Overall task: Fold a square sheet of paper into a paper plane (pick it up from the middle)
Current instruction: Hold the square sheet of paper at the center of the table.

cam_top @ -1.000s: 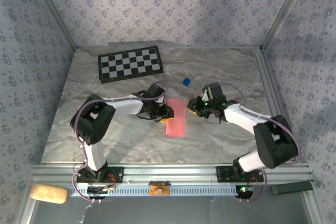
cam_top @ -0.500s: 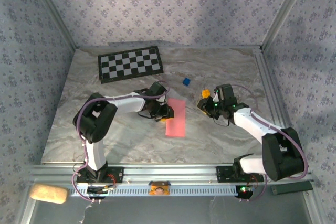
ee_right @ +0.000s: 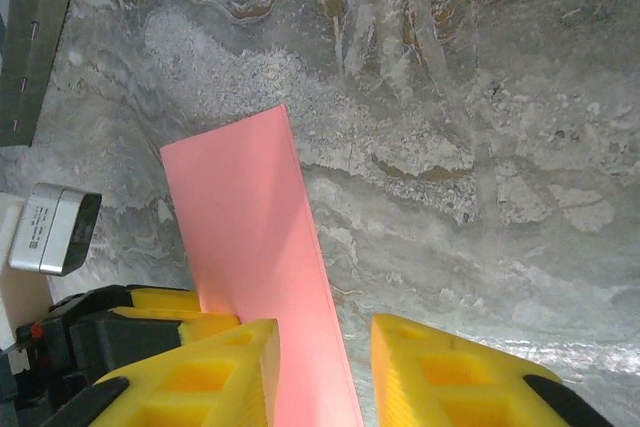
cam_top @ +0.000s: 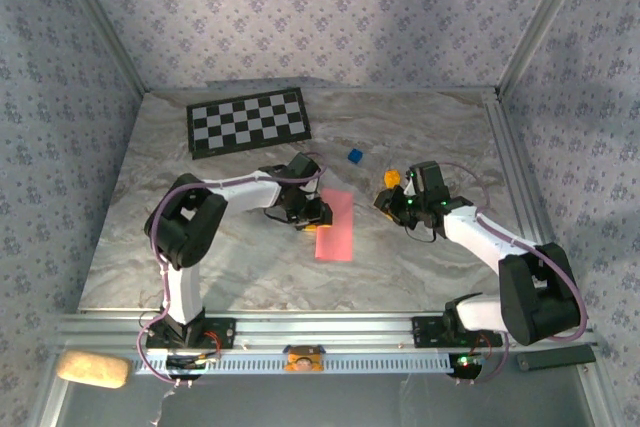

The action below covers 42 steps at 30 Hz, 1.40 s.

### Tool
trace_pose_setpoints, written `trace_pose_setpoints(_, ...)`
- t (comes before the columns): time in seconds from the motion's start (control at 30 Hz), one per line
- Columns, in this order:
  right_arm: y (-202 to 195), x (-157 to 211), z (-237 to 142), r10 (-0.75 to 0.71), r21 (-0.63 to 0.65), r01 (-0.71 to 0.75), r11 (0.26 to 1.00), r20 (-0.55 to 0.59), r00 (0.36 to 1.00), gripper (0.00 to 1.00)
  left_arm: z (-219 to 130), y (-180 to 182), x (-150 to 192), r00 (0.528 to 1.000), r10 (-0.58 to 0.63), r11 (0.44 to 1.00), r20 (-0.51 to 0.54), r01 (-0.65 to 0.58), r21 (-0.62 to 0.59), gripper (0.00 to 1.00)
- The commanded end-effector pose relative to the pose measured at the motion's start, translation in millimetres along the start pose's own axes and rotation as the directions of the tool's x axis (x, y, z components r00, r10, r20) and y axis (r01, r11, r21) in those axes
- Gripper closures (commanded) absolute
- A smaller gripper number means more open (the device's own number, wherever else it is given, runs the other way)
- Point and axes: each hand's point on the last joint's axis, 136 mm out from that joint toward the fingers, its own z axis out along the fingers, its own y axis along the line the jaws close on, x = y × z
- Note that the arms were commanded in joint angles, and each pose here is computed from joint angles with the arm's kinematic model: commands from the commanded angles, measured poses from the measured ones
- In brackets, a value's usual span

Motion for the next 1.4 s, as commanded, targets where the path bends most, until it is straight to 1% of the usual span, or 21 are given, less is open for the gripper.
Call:
trace_pose_setpoints(0.0, -4.2, 2.6, 0.3, -0.018, 0.028, 0.018, 0.999, 0.001, 1.0, 0.69, 13.4, 29.4, 8.5, 0.999, -0.006, 0.993, -0.036, 0.002, -0.121, 0.59)
trace_pose_setpoints(0.57, -4.5, 9.6, 6.7, -0.04, 0.052, 0.041, 0.998, -0.012, 0.999, 0.67, 18.7, 38.1, 10.9, 0.999, -0.024, 0.988, -0.045, 0.017, -0.155, 0.58)
trace_pose_setpoints(0.77, -5.0, 11.3, 9.0, -0.043, 0.061, 0.043, 0.997, -0.015, 0.999, 0.67, 19.3, 40.4, 11.3, 0.998, -0.054, 0.985, -0.039, 0.046, -0.167, 0.58)
trace_pose_setpoints(1.37, -3.0, 13.6, 15.1, -0.052, 0.068, 0.054, 0.996, -0.031, 0.998, 0.65, 25.4, 49.4, 16.6, 0.997, -0.038, 0.974, -0.074, 0.021, -0.224, 0.56)
